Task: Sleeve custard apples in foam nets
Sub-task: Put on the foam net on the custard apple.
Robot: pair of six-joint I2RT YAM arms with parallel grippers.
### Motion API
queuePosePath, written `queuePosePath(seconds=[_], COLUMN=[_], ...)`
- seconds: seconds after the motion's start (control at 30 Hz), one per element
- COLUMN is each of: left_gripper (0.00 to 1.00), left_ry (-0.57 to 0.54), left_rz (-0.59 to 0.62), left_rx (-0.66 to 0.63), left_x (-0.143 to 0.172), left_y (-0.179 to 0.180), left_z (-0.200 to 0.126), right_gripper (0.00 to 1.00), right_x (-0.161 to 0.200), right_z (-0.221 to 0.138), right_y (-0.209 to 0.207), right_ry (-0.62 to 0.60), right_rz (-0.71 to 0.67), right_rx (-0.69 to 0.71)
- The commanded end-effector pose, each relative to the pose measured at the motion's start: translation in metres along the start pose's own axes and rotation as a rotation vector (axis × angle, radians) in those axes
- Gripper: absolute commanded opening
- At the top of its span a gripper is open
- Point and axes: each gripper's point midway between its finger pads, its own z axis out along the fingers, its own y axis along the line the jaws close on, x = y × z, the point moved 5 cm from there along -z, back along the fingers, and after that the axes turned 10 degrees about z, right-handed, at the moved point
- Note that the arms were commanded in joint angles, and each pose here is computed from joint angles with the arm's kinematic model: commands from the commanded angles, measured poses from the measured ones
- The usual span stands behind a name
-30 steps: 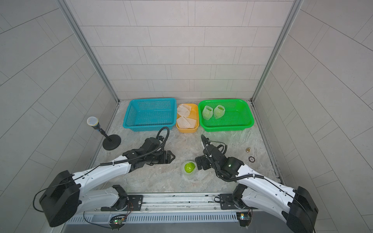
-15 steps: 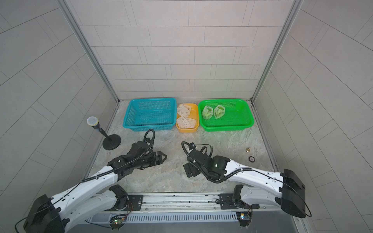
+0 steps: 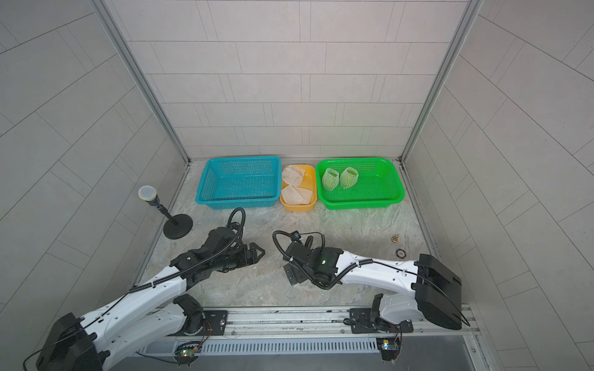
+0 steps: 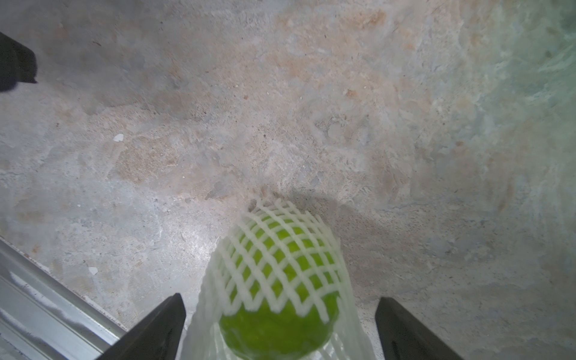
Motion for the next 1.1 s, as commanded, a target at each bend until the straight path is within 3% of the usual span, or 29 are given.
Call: queuePosePath(seconds=[0.0,0.43,0.67,1.07], left_gripper=[0.86,0.85,0.85,0.84], left_ry=[0.015,0.022,0.021,0.023], left_rz=[-0.009,-0.018,-0.021,-0.028], left_rx=[-0.005,-0.01,-0.011,-0.004], left_x=[0.004,0.004,0.002,0.004], left_y=[0.005,0.007,0.008,0.008], left_z=[0.003,0.005,0.006,0.007], right_gripper=[1.0,0.89,0.98,1.0], right_x=[-0.004,0.007,-0.005,-0.01], right_z=[0.004,0.027,0.014,-0.013], right_y=[0.001,-0.002,0.0,0.0], right_ry=[-0.017,0.037,0.008,-0.01], right_rz=[0.004,-0.035,-0.04,-0.048], right_rx=[0.031,0.081,0.07,0.076])
